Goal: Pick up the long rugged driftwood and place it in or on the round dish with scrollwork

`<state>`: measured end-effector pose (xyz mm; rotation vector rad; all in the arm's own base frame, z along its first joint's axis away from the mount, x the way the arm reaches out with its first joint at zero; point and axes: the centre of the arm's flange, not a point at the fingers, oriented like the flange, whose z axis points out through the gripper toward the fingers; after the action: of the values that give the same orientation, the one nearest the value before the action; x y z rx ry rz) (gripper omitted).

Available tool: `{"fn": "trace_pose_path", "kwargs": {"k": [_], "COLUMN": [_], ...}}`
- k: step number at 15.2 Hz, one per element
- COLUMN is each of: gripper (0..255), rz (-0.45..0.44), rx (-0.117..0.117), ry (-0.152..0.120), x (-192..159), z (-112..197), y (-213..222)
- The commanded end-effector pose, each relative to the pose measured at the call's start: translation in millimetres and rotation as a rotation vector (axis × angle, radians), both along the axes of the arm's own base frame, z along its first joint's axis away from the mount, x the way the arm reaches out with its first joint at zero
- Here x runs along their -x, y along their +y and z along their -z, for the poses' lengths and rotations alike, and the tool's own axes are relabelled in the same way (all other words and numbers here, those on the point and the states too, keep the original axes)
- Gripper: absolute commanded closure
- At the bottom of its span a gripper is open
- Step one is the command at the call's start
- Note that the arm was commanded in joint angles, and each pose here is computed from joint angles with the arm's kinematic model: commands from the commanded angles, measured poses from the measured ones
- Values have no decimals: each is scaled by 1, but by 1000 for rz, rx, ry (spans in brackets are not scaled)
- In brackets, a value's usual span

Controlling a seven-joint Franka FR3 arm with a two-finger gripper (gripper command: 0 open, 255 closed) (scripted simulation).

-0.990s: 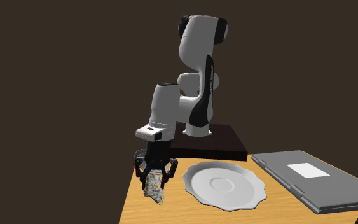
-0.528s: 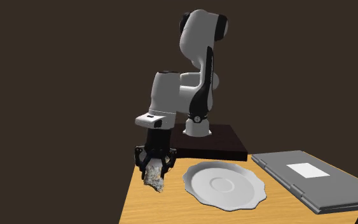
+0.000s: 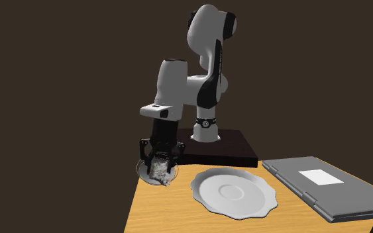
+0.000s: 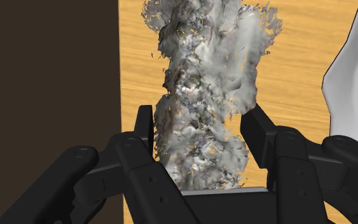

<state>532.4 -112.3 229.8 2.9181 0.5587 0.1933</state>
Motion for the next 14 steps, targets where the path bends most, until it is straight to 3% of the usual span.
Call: {"fn": "trace_pose_path", "kwargs": {"k": [1,6,14], "gripper": [255,255,255], "rz": [0,0,0], "rx": [0,0,0], "ry": [1,1,1], "x": [-1,-1,99], "z": [-11,-37,-41], "y": [0,0,-34]}}
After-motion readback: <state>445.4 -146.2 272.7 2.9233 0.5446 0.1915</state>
